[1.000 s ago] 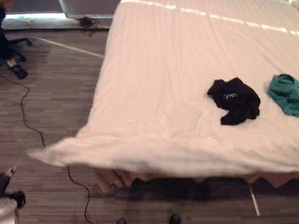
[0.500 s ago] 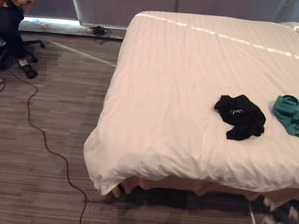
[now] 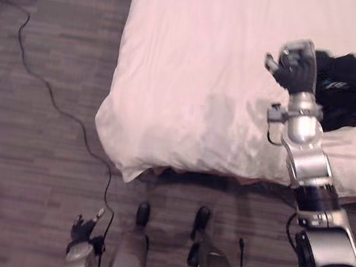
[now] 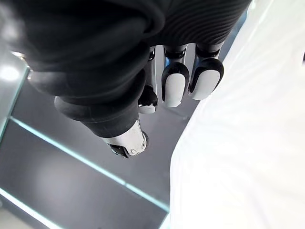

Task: Tidy the bed and pick cloth on bed and put in laundry

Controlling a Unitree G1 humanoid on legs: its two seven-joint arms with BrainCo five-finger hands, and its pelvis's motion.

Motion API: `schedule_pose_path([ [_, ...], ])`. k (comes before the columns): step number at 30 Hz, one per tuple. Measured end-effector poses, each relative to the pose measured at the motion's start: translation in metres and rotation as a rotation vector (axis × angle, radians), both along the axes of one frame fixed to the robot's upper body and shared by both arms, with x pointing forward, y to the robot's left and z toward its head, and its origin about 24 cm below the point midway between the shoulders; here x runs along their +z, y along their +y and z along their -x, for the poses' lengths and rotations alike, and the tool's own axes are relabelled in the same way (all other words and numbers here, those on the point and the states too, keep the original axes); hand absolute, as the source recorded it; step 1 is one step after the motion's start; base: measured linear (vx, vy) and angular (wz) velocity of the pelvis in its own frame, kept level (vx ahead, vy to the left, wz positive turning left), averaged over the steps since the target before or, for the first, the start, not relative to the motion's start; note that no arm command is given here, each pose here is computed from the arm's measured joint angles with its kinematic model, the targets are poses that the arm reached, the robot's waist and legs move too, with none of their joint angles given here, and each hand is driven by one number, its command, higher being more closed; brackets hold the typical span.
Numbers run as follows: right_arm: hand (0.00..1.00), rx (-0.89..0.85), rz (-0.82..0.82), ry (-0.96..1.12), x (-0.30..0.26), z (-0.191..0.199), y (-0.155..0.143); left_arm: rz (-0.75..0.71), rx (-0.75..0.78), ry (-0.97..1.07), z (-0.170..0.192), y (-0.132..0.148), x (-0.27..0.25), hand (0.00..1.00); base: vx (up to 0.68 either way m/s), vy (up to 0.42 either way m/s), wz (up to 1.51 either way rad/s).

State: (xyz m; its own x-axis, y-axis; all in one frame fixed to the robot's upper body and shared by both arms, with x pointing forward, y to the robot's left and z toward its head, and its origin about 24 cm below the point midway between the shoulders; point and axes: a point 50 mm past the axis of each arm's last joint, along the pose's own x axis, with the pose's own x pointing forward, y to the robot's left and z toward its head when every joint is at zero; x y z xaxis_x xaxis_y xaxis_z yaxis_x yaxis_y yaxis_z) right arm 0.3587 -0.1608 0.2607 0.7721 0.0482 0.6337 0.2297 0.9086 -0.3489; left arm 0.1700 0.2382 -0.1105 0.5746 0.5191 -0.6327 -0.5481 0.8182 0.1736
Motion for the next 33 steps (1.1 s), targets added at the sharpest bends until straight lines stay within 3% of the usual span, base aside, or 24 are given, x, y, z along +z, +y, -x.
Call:
schedule_pose_path([
  [6, 1.00, -0.009, -0.072, 0.219, -0.034, -0.032, 0.015, -0.036, -0.171, -0.096, -0.047, -0.026, 0.019, 0.00, -0.04, 0.015, 0.25],
  [13, 1.00, 0.099, -0.123, 0.225, -0.042, -0.031, 0.058, -0.032, -0.279, -0.091, -0.066, -0.049, 0.022, 0.00, -0.03, -0.003, -0.05],
  [15, 1.00, 0.296, -0.031, 0.272, -0.063, -0.013, 0.108, -0.037, -0.288, -0.081, -0.065, -0.051, 0.021, 0.00, -0.01, -0.031, -0.27],
  [17, 1.00, 0.419, 0.010, 0.320, -0.079, 0.001, 0.134, -0.042, -0.284, -0.075, -0.065, -0.051, 0.020, 0.00, 0.03, -0.039, -0.09],
  [19, 1.00, 0.717, 0.059, 0.478, -0.122, 0.044, 0.185, -0.055, -0.305, -0.066, -0.065, -0.052, 0.020, 0.00, 0.07, -0.040, -0.02],
  [23, 1.00, 1.133, -0.041, 0.595, -0.139, 0.112, 0.237, -0.088, -0.340, -0.038, -0.063, -0.052, 0.018, 0.00, 0.04, -0.007, -0.03],
  [26, 1.00, 1.157, -0.133, 0.551, -0.124, 0.110, 0.234, -0.096, -0.359, 0.008, -0.053, -0.052, 0.011, 0.00, 0.00, 0.022, -0.10],
  [29, 1.00, 1.028, -0.289, 0.455, -0.103, 0.083, 0.205, -0.093, -0.373, 0.045, -0.044, -0.054, 0.004, 0.00, -0.01, 0.024, -0.09],
  [33, 1.00, 0.774, -0.453, 0.257, -0.070, 0.052, 0.139, -0.098, -0.378, 0.047, -0.043, -0.053, 0.004, 0.00, -0.04, 0.005, -0.04],
])
